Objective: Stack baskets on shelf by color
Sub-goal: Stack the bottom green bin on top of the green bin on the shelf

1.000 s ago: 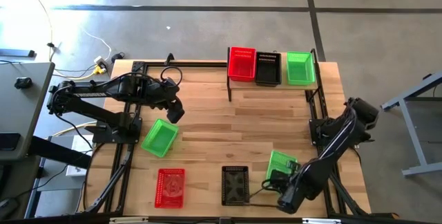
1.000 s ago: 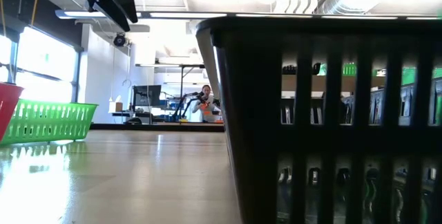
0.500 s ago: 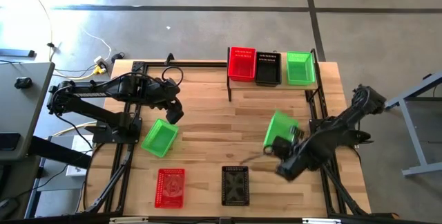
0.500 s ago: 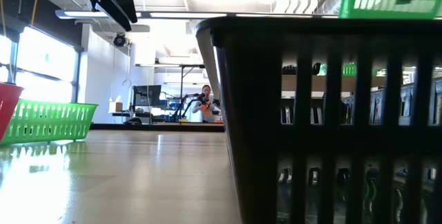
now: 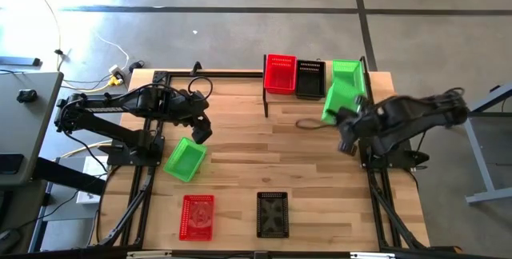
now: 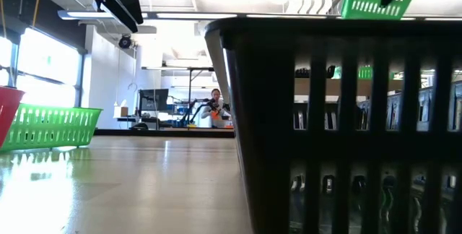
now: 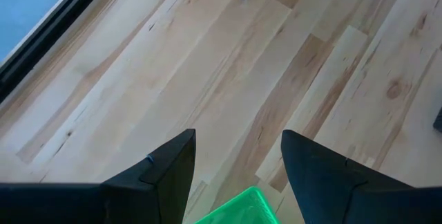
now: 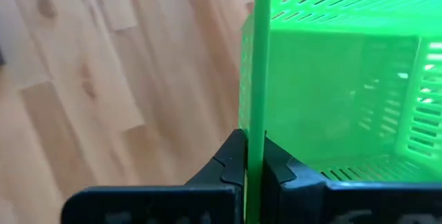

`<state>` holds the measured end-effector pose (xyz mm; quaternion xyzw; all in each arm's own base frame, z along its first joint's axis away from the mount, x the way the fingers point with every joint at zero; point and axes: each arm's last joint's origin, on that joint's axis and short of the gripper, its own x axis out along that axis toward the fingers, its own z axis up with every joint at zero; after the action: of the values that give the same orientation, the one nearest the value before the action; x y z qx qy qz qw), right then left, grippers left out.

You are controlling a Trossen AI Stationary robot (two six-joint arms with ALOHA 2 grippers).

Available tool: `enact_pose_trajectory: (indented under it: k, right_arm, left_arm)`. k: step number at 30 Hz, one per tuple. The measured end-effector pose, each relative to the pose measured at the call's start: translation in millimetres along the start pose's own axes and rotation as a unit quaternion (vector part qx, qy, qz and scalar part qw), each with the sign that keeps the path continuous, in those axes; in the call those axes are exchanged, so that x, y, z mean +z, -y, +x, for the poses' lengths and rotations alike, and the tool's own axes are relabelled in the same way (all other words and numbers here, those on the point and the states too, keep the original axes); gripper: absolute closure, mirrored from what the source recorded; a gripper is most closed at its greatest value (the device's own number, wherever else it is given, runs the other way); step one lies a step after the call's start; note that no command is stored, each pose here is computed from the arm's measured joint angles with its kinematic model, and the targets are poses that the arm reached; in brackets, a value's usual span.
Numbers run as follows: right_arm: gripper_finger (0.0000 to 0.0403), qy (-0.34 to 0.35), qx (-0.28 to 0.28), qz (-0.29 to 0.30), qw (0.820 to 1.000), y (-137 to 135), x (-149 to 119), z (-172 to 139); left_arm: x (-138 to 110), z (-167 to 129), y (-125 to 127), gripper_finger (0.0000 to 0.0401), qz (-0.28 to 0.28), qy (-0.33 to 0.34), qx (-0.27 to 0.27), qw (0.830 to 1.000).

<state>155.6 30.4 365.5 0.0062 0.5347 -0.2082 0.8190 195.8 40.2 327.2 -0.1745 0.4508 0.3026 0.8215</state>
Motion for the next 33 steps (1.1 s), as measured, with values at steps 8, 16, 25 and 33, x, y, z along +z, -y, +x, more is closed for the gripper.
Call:
enact_pose_trajectory:
  k: [8,16,25,33]
  right_arm:
    - [0.0403,0.012,-0.043,-0.077,0.996,48,-7,-7]
    - [0.0403,-0.039,-0.091,-0.167,0.981,82,-9,-1]
    - [0.0403,-0.104,-0.08,-0.208,0.969,112,-8,12]
    - [0.0403,-0.134,-0.05,-0.187,0.972,136,3,34]
  left_arm:
    - [1,0,0,0.0198,-0.006,0.004,-0.001,1.0]
    - [2,3,0,0.0198,-0.03,0.01,0.02,0.999]
    - [4,13,4,0.0198,-0.025,-0.003,0.033,0.999]
    - [6,24,9,0.0198,-0.021,-0.025,0.036,0.999]
